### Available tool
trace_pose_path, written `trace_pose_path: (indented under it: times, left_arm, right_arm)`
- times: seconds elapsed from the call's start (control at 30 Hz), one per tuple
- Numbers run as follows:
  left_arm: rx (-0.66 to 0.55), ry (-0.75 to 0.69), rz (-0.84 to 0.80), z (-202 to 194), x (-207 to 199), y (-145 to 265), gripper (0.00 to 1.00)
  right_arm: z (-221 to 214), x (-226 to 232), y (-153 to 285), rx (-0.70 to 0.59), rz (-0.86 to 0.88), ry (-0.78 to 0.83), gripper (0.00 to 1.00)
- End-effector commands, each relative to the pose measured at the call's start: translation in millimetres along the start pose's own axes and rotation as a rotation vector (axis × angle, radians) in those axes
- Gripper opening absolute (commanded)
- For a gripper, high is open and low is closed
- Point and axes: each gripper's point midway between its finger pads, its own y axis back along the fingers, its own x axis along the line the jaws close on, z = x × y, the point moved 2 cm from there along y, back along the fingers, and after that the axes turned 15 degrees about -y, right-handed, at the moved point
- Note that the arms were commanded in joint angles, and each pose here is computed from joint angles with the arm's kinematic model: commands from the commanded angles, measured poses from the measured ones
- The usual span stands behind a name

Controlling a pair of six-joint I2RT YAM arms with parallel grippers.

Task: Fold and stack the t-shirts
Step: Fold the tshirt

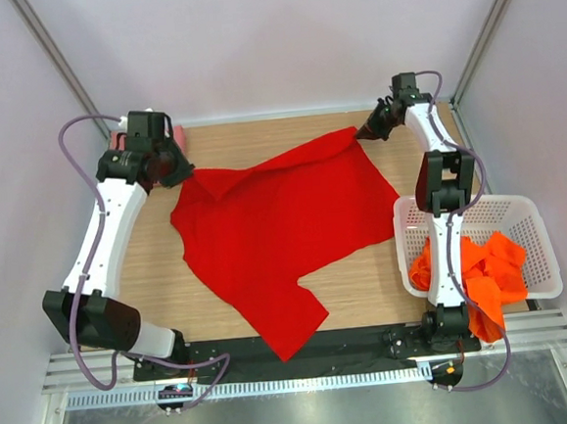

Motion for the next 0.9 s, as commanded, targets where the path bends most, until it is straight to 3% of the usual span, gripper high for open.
trace_pose_path:
  times: [0.0, 0.53, 0.87]
  left_arm:
    - [-0.016, 0.015, 0.037, -1.8, 8.2, 14.2, 0.0]
    - [0.11, 0.034, 0.037, -55.7, 18.7, 3.5, 0.0]
    - [0.108, 0.003, 0.073, -51.6, 24.4, 8.0, 0.0]
  right_arm:
    - [9.6, 29.3, 45.7, -0.065, 0.049, 0.076, 0.02]
    - [5.5, 11.5, 43.2, -0.053, -0.007, 0.079, 0.01]
    - [-3.9, -2.1, 47.2, -0.041, -0.054, 0.093, 0.02]
